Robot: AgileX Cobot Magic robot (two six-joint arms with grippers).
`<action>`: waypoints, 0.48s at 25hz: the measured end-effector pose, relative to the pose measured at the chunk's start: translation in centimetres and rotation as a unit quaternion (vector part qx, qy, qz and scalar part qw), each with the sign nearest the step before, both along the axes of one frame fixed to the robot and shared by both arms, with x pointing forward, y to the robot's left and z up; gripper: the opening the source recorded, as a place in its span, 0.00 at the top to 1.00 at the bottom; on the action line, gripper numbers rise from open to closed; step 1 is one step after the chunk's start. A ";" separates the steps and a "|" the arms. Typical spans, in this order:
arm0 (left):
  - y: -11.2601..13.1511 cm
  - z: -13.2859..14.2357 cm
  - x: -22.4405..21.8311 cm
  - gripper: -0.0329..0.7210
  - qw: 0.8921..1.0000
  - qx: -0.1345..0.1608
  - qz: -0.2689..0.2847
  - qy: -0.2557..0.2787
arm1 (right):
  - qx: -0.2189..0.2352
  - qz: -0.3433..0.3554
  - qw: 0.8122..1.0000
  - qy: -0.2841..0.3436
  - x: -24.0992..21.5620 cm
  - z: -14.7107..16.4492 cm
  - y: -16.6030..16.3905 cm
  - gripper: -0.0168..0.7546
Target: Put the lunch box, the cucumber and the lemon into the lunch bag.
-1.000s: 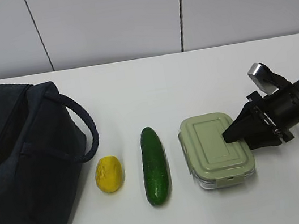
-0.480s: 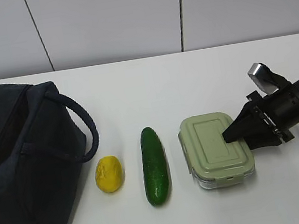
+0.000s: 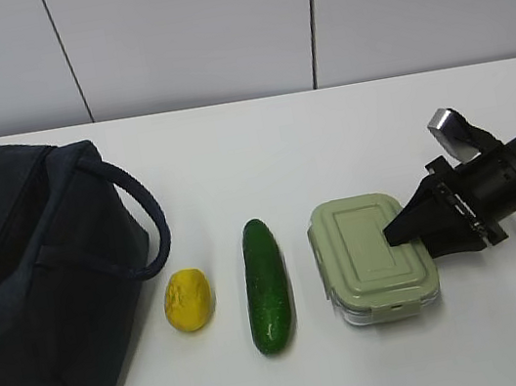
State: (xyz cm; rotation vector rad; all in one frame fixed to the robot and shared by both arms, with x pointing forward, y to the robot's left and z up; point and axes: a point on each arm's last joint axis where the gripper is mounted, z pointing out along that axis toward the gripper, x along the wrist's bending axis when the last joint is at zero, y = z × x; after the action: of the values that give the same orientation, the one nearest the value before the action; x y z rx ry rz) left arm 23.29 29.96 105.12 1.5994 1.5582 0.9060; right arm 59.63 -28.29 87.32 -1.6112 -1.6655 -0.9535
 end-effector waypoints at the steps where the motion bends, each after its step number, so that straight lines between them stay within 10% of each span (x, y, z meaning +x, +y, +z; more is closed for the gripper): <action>1: 0.0 0.0 0.0 0.36 1.000 0.000 0.000 0.000 | 0.000 0.000 1.000 0.000 0.0 0.0 0.0 0.49; 12: 0.0 0.0 0.0 0.36 1.000 0.000 0.000 0.000 | 0.001 -0.001 1.000 0.001 0.0 0.0 0.0 0.51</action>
State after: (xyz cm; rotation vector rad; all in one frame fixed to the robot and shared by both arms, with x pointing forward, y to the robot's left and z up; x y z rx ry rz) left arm 23.29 29.96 105.12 1.5994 1.5582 0.9060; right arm 59.64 -28.28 87.33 -1.6131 -1.6619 -0.9548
